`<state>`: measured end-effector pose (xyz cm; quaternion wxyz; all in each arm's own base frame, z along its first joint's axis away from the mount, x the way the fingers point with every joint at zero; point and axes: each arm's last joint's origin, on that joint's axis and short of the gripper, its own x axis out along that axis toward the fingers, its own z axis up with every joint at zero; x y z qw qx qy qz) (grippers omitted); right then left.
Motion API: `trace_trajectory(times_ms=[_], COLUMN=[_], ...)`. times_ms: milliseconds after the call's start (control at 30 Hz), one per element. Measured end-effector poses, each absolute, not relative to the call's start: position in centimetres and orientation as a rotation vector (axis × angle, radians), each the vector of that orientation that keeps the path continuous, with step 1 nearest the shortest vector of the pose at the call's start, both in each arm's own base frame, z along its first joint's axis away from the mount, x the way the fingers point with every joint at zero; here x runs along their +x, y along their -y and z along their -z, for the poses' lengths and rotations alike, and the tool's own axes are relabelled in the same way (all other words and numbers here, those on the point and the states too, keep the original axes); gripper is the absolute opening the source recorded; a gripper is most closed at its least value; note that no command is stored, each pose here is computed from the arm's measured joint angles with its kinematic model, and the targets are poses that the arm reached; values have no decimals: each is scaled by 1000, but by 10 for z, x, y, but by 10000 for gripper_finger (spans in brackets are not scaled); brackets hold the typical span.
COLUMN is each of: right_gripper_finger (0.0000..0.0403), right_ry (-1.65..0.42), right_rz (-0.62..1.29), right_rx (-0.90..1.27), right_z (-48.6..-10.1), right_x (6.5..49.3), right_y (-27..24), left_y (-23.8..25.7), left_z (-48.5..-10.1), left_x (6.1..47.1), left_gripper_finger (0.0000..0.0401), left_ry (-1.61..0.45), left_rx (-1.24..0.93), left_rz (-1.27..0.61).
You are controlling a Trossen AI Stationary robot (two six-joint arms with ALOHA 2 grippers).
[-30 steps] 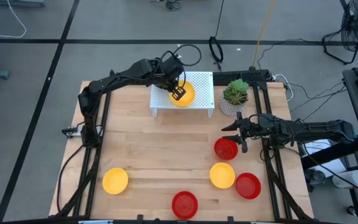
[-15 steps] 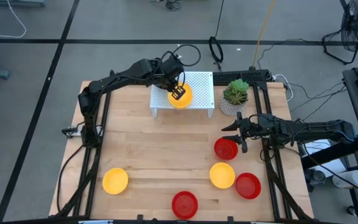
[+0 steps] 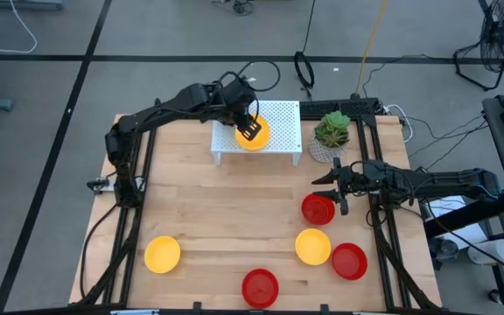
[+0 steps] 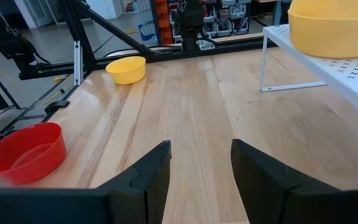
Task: Pick & Place Mini bowls
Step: Stack the yellow bowl on the yellow bowl on the shelf
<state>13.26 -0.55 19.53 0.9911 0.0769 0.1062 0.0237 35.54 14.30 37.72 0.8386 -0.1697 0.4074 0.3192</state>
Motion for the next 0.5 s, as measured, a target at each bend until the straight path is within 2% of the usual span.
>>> trace_trajectory(times_ms=[133,233,500], right_gripper_finger=[155,155,155], right_ry=[-213,-214,-213], right_rz=[-47,-46,-46], right_rx=[155,164,165], right_z=[-195,-195,-195], right_x=[133,133,133], right_y=[5,6,5], left_y=[-122,-95,1], left_z=[-395,-402,-380], left_x=[343,331,317], left_gripper_finger=[205,208,209], left_ry=[-836,-908,-1268], left_rx=[-464,-567,-711], left_rz=[-569,-486,-571])
